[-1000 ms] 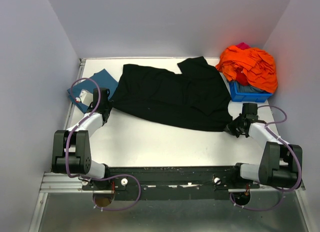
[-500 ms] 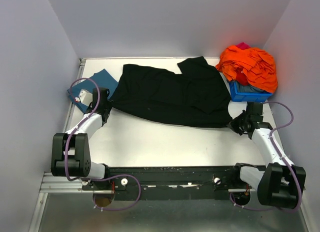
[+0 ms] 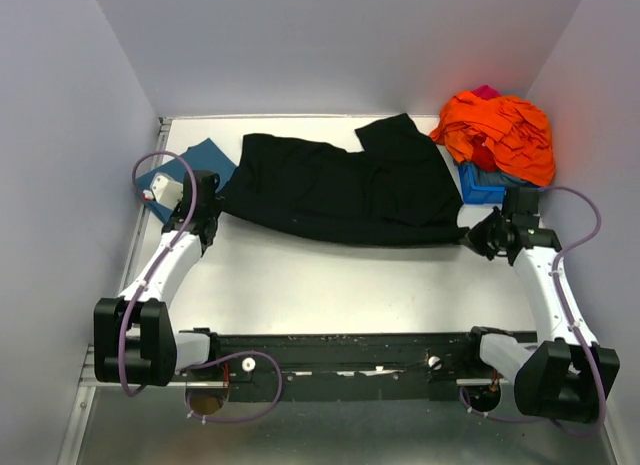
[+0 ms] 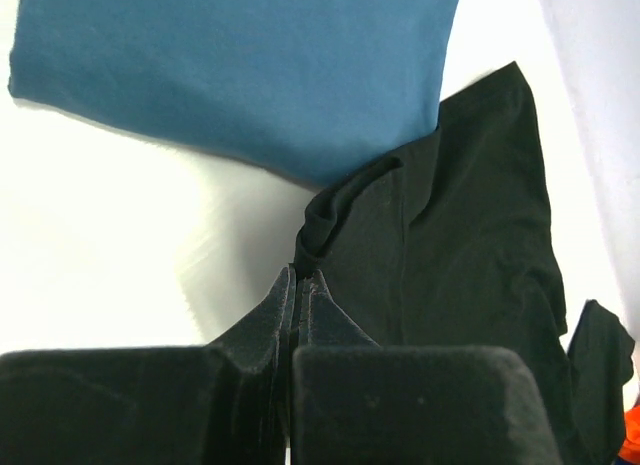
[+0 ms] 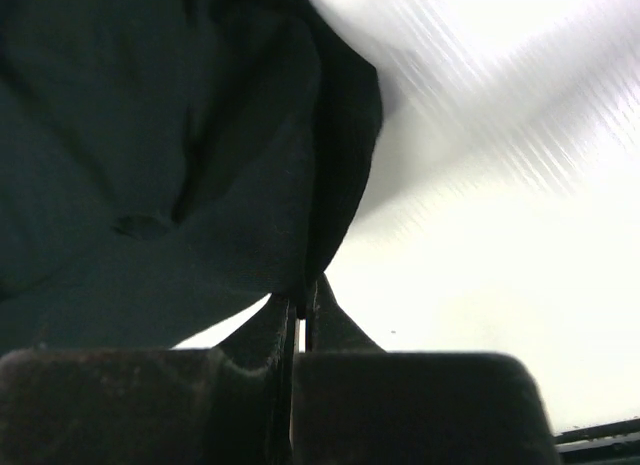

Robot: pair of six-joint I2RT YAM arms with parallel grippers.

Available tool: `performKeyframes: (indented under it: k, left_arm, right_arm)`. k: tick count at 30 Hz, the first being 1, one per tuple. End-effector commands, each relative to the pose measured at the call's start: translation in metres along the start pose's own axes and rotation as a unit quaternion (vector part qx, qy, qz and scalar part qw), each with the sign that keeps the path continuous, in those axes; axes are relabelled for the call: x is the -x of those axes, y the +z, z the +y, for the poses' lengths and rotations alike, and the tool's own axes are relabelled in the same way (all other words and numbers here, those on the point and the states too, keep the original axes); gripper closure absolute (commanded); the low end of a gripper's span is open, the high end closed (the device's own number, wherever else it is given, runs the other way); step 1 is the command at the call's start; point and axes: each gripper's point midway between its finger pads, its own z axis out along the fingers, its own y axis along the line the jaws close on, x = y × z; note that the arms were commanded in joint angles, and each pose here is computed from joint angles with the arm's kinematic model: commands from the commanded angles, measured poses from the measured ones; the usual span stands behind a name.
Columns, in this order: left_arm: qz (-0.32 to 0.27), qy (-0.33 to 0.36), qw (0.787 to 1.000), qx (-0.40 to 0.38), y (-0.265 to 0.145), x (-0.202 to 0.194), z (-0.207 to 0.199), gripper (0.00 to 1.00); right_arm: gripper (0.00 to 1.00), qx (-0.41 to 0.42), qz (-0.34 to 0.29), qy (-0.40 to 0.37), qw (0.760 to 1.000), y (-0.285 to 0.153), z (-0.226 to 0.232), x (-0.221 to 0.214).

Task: Fold and stack the t-shirts
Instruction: Fold the flattened tshirt in 1/3 of the way

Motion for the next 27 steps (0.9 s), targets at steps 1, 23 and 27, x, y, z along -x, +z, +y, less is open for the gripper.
performKeyframes:
  k: [1, 23, 27]
  left_arm:
    - [-0.052, -0.008, 0.999, 0.009, -0.016, 0.041, -0.02, 1.0]
    - [-0.019, 0.012, 0.997, 0.071, -0.008, 0.005, 0.036, 1.0]
    - [-0.039, 0.002, 0.998, 0.045, -0.019, 0.024, 0.018, 1.0]
  right_arm:
    - [0.99, 0.019, -0.038, -0.007, 0.999, -0.04, 0.028, 0.033]
    - [0.99, -0.051, 0.027, 0.032, 0.998, -0.016, -0.019, -0.017]
    - [0.99, -0.021, 0.001, 0.01, 1.0, -0.027, 0.003, 0.006]
